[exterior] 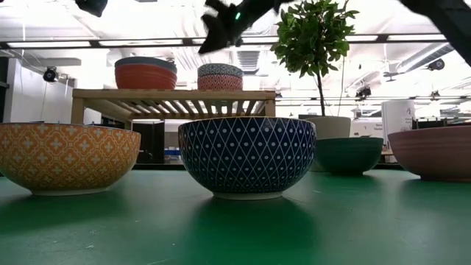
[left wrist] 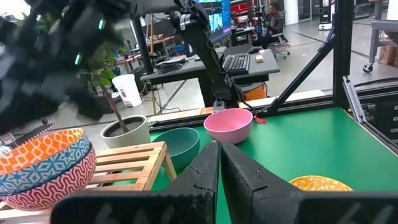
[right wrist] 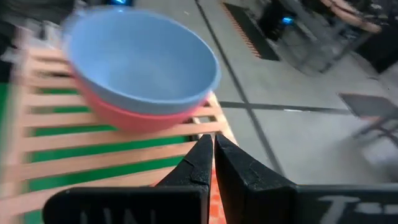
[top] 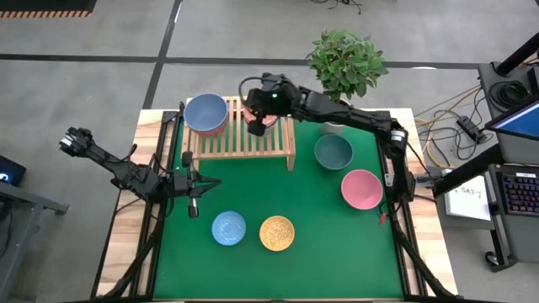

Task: Place and stack bowls onto a shelf
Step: Stack the green bowl in the blue bowl on the shelf

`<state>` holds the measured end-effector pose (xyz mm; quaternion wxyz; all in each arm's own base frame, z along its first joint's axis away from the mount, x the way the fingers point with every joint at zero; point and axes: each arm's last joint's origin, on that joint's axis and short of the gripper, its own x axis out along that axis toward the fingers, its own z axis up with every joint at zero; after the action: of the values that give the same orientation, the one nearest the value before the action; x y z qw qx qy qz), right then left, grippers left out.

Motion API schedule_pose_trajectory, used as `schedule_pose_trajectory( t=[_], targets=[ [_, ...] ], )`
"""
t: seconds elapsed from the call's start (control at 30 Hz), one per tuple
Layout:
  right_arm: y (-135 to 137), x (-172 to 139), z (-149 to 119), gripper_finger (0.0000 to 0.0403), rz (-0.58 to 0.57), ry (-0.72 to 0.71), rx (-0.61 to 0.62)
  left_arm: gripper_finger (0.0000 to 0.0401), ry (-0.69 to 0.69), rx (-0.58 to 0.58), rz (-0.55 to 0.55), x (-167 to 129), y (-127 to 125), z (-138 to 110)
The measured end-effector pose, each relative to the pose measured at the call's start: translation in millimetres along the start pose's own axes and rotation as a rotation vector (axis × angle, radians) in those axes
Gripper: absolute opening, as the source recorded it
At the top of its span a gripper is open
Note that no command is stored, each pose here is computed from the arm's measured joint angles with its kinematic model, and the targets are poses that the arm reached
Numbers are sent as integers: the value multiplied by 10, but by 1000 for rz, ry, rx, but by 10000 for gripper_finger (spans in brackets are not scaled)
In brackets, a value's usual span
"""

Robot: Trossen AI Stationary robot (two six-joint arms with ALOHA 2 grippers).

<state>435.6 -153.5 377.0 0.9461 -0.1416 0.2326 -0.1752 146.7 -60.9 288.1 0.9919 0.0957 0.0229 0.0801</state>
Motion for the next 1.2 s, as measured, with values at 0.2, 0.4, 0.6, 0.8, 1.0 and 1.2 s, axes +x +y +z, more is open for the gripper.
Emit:
schedule_pose_trajectory(
  t=[0.2,0.4,0.6,0.8,1.0,1.2],
  targets=[
    [179,-497,201,9,177,-39,5,0,1,-1,0,0,0,-1],
    [606,-886,100,9,289,-41,-42,0,0,-31,0,0,0,0],
    [1018,-1304,-263,9,388,-67,-57,0,1,-61,0,1,-1,-1],
    [1347,-1703,-745,9,497,-55,-50,0,19,-113,-28,52,-55,-32],
    [1484,-1944,-1168,9,464,-14,70,0,23,-155,-29,173,-134,77],
    [1394,-2067,-1467,9,267,138,195,0,67,-158,-32,383,-286,180]
  ],
)
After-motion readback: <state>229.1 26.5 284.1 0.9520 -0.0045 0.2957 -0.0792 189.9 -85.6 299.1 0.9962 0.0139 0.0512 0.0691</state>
